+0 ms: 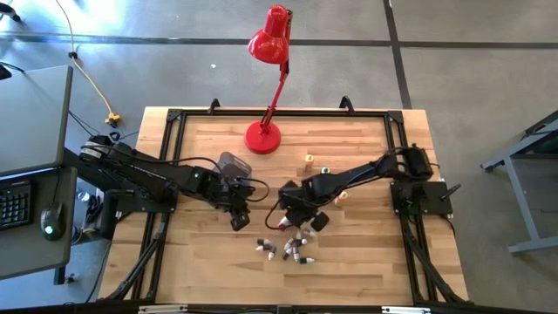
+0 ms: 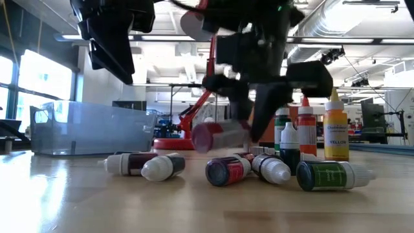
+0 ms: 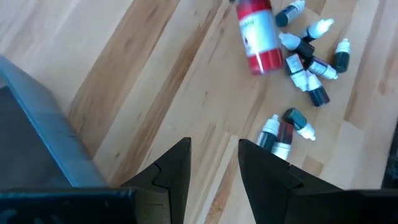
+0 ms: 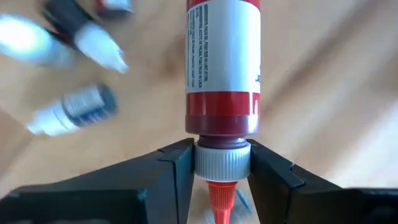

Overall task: Pick & Place food coloring
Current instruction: Move the large red food coloring bottle to the middle right of the table

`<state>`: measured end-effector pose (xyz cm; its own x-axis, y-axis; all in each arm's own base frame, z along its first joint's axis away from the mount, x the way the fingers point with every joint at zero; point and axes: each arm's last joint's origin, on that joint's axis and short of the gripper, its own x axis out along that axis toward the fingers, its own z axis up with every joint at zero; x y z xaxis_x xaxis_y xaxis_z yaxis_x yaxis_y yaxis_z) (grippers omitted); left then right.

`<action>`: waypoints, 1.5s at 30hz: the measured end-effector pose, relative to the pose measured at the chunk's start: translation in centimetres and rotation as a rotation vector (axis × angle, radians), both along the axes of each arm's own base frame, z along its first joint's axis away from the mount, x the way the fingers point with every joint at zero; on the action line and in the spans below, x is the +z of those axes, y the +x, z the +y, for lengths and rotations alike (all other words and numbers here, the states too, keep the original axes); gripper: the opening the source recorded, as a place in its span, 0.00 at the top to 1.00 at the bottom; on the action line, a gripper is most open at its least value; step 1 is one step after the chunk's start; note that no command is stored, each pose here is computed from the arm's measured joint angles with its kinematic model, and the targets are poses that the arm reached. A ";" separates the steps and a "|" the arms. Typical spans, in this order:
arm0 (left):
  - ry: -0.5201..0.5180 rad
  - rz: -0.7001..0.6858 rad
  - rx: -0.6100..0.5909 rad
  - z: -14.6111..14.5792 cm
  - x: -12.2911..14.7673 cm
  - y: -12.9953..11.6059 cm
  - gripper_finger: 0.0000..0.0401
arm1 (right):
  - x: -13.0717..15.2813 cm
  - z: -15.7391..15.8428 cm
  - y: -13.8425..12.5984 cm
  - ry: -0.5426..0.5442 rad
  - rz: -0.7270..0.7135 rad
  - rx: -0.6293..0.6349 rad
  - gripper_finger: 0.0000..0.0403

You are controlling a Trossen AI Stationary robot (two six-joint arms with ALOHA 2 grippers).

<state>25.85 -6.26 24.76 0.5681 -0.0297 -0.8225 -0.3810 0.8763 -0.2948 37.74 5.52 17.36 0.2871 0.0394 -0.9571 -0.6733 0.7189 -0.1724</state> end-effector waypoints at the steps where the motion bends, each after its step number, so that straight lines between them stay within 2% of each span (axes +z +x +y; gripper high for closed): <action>1: 0.006 -0.001 0.004 0.0 0.0 0.0 0.67 | 0.4 0.2 -0.4 -0.052 0.009 -0.004 0.71; 5: 0.027 -0.007 0.019 0.1 0.0 0.0 0.67 | 1.2 2.3 -2.4 -0.211 0.088 0.030 0.71; 9: 0.055 -0.016 0.039 0.2 0.0 0.1 0.67 | 1.3 4.8 -4.6 -0.444 0.164 0.055 0.70; 11: 0.063 -0.021 0.046 0.2 0.0 0.1 0.67 | 1.4 6.0 -5.8 -0.512 0.199 0.063 0.70; 17: 0.058 -0.046 0.048 0.2 0.2 0.3 0.67 | 1.5 9.0 -8.6 -0.527 0.275 -0.007 0.70; 22: 0.053 -0.066 0.049 0.1 0.3 0.4 0.67 | 2.3 9.6 -11.5 -0.617 0.432 -0.141 0.70; 25: 0.047 -0.084 0.049 0.1 0.4 0.6 0.67 | 2.4 9.7 -12.4 -0.582 0.512 -0.259 0.70; 27: 0.044 -0.099 0.050 0.1 0.5 0.7 0.67 | 2.2 9.9 -12.7 -0.514 0.569 -0.278 0.70; 33: 0.037 -0.124 0.051 0.0 0.7 0.9 0.67 | 1.3 9.6 -12.8 -0.423 0.704 -0.328 0.70; 41: 0.038 -0.126 0.051 0.0 0.7 0.9 0.67 | 0.7 8.2 -12.4 -0.381 0.766 -0.498 0.70; 45: 0.056 -0.134 0.035 0.0 0.7 1.0 0.67 | 0.5 7.0 -12.0 -0.318 0.824 -0.618 0.70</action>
<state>26.80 -6.21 25.49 0.6728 0.0358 -0.7390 -0.3721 0.8797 -0.2962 25.71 12.49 17.86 -0.5657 -0.1760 -0.8056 -0.2032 0.9766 -0.0707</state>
